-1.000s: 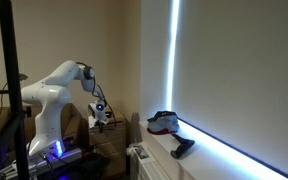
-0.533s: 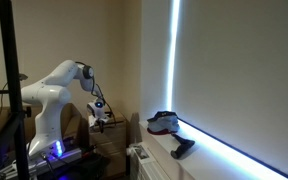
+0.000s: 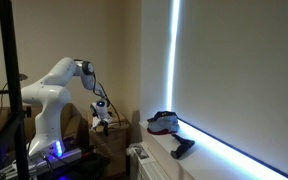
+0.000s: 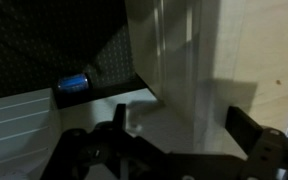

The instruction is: Pull out the nightstand drawer

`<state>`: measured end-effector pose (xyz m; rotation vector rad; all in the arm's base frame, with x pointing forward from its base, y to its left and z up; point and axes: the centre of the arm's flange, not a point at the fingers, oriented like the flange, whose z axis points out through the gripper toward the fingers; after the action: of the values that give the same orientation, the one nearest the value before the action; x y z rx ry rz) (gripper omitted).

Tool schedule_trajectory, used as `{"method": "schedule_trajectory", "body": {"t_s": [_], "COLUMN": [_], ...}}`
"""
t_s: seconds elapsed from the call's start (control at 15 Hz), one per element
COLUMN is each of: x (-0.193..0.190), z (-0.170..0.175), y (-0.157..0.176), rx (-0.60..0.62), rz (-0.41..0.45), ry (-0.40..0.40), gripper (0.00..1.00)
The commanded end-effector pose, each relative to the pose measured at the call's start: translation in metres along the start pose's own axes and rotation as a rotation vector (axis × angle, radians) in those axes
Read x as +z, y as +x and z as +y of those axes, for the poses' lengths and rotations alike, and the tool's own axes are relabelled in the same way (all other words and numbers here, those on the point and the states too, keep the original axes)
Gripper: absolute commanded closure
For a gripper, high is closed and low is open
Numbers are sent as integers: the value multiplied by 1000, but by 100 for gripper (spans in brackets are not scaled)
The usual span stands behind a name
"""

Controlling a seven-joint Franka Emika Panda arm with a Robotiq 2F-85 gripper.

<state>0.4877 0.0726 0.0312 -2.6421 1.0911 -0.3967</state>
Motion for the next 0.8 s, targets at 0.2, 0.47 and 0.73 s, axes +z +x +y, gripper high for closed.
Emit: {"method": "schedule_trajectory", "body": {"t_s": [0.2, 0.47, 0.73], "x": [-6, -30, -46], "z": [120, 147, 171], "y": [40, 53, 67], "rx": [152, 186, 232], "rz": [62, 75, 111], "ry": [-204, -306, -412], "gripper": [0, 0, 0]}}
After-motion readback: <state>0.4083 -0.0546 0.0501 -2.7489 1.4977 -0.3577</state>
